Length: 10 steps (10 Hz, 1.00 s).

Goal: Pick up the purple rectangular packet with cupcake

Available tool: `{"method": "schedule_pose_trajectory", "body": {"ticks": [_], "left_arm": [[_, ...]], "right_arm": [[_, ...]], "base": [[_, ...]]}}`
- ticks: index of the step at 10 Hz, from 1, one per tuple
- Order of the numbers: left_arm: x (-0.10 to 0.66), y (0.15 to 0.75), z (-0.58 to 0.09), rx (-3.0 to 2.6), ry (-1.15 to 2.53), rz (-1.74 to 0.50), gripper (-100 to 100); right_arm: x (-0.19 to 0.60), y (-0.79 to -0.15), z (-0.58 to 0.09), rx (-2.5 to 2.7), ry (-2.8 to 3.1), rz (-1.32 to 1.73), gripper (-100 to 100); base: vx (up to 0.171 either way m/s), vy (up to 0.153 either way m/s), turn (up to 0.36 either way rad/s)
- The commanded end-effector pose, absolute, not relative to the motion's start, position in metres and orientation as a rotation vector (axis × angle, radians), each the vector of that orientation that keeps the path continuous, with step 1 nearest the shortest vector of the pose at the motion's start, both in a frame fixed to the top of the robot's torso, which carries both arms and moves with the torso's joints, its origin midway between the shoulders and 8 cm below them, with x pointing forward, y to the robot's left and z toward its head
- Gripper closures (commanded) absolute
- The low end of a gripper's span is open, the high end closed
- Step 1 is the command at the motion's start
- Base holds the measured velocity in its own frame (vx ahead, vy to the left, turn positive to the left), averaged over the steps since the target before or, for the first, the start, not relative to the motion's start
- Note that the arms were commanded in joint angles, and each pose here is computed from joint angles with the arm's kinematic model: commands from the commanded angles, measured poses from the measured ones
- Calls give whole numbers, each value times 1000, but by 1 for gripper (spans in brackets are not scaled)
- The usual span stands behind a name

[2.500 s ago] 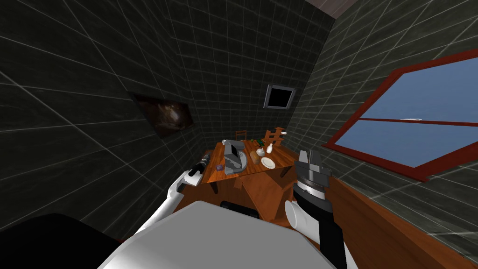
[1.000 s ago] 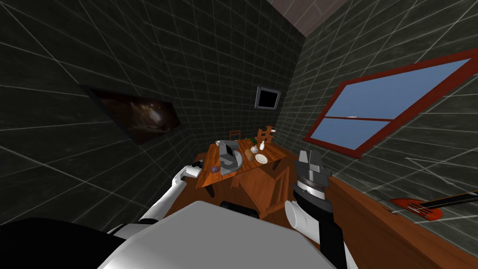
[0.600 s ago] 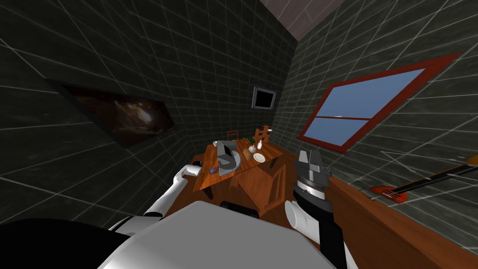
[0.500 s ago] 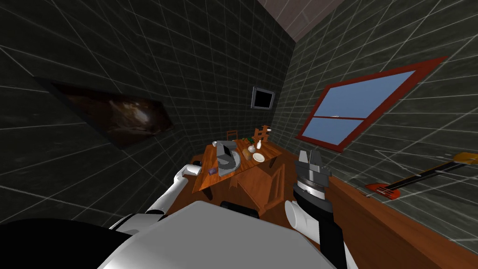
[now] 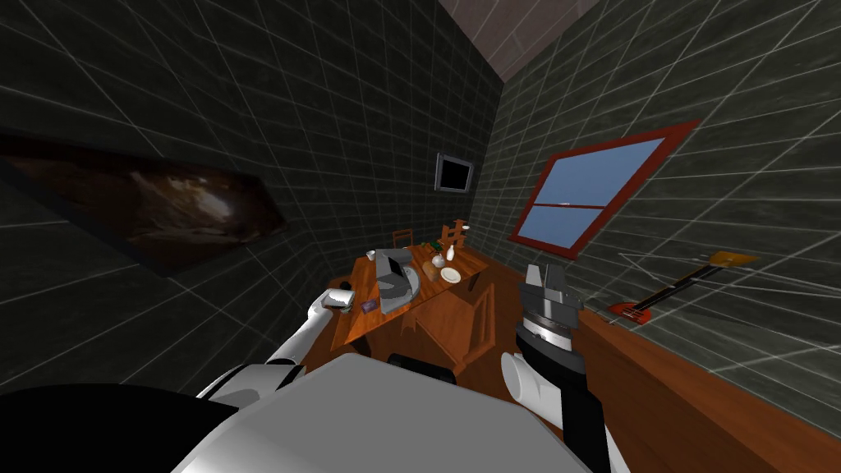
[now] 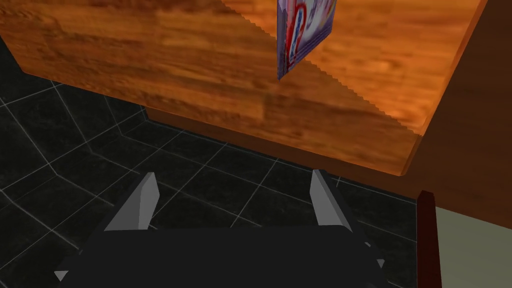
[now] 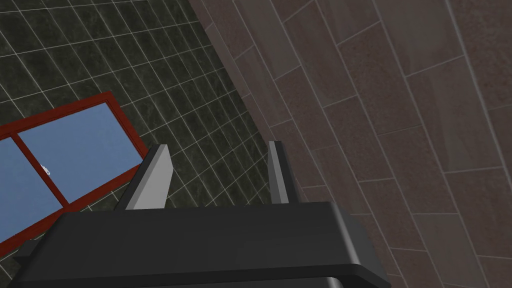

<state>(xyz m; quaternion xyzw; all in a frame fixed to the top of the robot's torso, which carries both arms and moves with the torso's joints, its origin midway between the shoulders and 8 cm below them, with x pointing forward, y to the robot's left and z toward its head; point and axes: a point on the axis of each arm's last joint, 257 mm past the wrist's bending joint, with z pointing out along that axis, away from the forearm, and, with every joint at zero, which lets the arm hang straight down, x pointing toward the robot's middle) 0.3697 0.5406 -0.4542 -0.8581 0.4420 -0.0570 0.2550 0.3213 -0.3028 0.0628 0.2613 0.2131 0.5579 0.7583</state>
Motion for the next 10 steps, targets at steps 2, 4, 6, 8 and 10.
{"method": "schedule_pose_trajectory", "body": {"ticks": [2, 4, 6, 8, 10], "left_arm": [[358, 535, -469, -2425, 1177, -101, -100], [347, 530, -480, -2489, 1163, -62, -100], [335, 515, -492, -2594, 1142, -15, -100], [327, 508, -500, -2648, 1131, 18, -100], [318, 501, -507, -2699, 1121, 51, -100]], "right_arm": [[321, -303, 63, 569, 464, 1215, 0], [321, -303, 63, 569, 464, 1215, 0], [321, -303, 63, 569, 464, 1215, 0], [321, -303, 63, 569, 464, 1215, 0], [321, -303, 63, 569, 464, 1215, 0]], "base": [[8, 38, -121], [6, 64, -197], [12, 52, -190], [13, 47, -106], [7, 35, -114]]}}
